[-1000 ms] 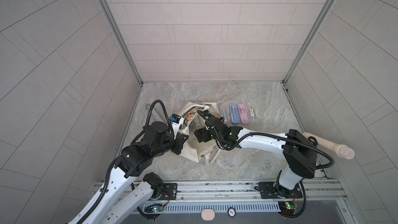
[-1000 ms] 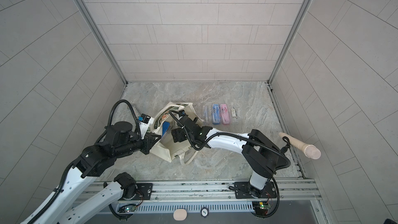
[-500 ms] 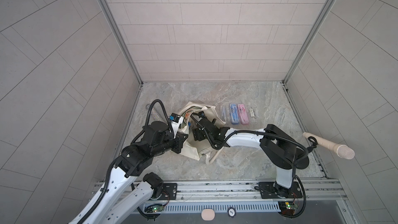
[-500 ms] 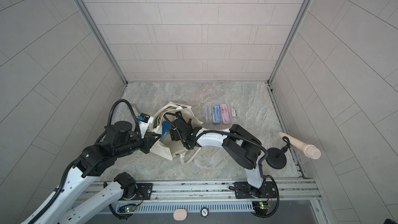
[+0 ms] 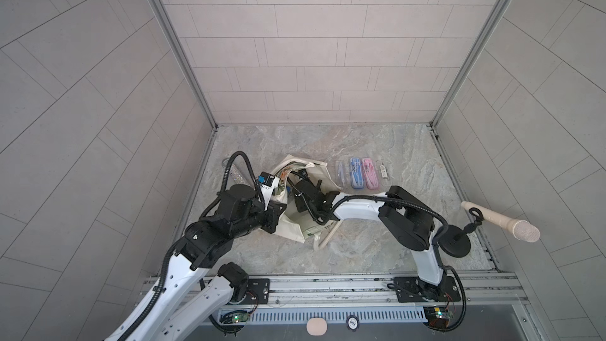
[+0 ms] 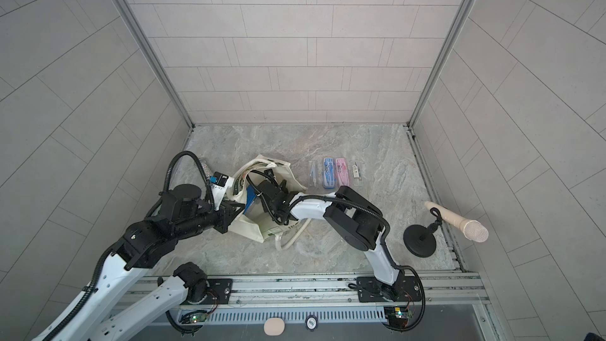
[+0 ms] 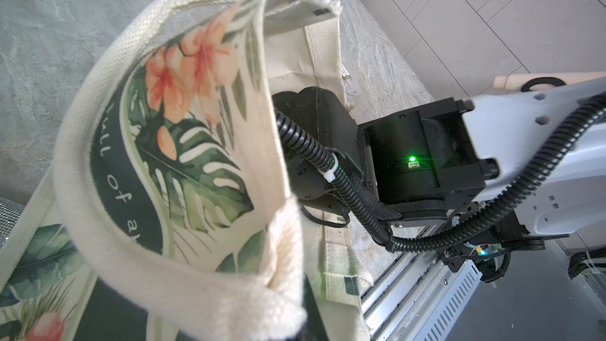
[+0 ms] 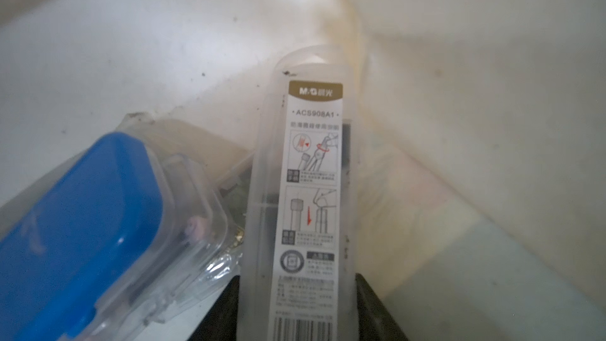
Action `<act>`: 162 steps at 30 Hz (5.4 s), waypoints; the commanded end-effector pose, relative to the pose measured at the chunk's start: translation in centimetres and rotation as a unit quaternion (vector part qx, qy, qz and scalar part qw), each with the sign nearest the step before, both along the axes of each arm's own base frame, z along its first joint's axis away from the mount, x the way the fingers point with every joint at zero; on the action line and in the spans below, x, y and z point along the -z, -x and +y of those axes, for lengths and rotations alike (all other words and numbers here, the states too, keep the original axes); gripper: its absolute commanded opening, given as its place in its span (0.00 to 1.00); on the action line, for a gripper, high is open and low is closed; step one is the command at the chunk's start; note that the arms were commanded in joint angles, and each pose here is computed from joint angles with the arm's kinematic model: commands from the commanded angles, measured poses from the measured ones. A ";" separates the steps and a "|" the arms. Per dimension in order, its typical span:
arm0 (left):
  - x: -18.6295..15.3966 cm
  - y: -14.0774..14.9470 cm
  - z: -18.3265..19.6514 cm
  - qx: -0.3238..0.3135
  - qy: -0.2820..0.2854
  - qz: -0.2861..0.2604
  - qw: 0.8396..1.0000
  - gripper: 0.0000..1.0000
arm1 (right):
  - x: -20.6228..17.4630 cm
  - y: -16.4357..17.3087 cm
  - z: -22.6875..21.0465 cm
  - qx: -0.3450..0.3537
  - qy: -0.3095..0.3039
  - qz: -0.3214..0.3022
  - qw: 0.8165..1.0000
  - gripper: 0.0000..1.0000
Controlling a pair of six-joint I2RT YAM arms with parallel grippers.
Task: Take out the compass set from the canvas bag
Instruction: Pick up the compass set from the canvas bag, then place the compass set at the center of the board, then adjust the canvas bag at the center of the board.
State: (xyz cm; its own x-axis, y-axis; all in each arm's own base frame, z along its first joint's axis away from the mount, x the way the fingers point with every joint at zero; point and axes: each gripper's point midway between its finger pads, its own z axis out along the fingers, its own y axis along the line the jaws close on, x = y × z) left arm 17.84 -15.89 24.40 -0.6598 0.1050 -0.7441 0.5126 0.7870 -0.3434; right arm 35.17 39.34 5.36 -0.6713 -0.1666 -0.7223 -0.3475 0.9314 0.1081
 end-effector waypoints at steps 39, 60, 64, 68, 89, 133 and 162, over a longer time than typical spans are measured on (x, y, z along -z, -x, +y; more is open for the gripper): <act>0.4 0.2 0.0 0.005 -0.004 0.000 1.000 0.00 | -19.0 12.8 -29.1 0.126 -0.030 -0.106 0.986 0.41; 0.4 0.3 -0.3 0.014 0.000 0.004 1.000 0.00 | -4.0 14.4 -28.9 0.112 -0.041 0.199 0.973 0.42; 0.4 0.2 -0.4 0.015 0.001 0.003 1.000 0.00 | -1.0 14.8 -29.0 0.110 -0.051 0.228 0.966 0.44; 0.4 0.3 -0.5 0.017 0.001 0.005 1.000 0.00 | 0.9 14.8 -29.8 0.122 -0.030 0.246 0.961 0.44; 0.4 0.3 -0.3 0.011 0.001 0.001 1.000 0.00 | 1.9 13.4 -29.7 0.106 0.012 0.281 0.954 0.65; 3.5 -4.4 0.6 -0.044 -0.121 0.041 0.991 0.00 | -21.8 4.7 -12.5 -0.219 -0.153 0.005 0.964 0.08; 3.2 -4.9 1.1 -0.054 -0.137 0.046 0.988 0.00 | -12.8 15.8 -5.9 -0.614 0.284 -0.330 0.658 0.85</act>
